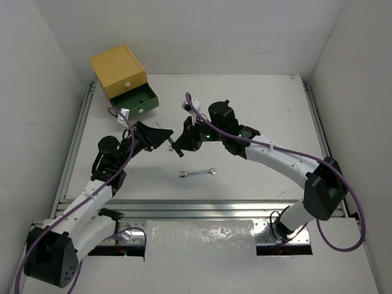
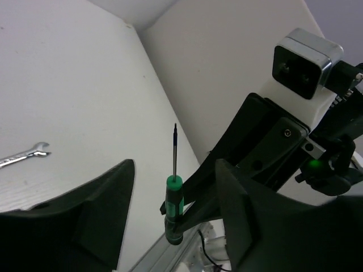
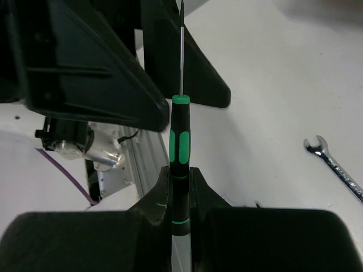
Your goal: Sort the tools into containers
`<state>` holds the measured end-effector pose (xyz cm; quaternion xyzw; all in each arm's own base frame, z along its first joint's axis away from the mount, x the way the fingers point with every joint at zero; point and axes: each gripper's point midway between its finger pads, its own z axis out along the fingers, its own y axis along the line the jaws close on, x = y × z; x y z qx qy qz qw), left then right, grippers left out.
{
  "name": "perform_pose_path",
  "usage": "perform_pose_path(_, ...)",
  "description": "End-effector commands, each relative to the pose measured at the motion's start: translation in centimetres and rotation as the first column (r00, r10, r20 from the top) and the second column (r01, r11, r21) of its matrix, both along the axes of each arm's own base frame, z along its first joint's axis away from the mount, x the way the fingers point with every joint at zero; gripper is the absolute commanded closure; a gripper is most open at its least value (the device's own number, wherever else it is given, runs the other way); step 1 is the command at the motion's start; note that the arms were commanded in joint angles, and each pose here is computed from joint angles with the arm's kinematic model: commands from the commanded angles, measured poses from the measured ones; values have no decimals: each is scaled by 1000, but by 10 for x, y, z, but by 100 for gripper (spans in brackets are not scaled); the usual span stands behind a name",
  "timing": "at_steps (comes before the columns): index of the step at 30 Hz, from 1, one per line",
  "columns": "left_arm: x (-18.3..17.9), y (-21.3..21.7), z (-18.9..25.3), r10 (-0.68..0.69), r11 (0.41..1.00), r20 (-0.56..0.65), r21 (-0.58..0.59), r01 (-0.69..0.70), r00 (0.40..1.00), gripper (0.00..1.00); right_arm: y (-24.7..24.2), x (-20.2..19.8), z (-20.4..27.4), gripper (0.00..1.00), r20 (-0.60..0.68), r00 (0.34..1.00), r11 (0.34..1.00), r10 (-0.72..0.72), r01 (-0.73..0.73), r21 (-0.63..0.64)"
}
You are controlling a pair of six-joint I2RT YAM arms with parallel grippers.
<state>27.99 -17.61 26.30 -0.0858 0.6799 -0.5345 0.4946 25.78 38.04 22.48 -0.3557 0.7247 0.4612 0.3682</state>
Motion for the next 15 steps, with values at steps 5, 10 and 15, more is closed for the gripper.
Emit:
perform_pose_path(5, 2, -35, 18, -118, 993, 65, 1, 118, 991, 99, 5, -1, 48, 100, 52, 999, 993, 1, -7, 119)
perform_pose_path(10, 50, -5, 12, 120, 987, -35, 109, -116, 992, 100, -24, 21, 32, 1, 8, 984, 981, -180, 179, 69)
perform_pose_path(15, 130, 104, -5, 609, 781, -158, 287, -554, 777, 100, -101, 44, 12, 1, -48, 893, 894, -447, 448, 10)
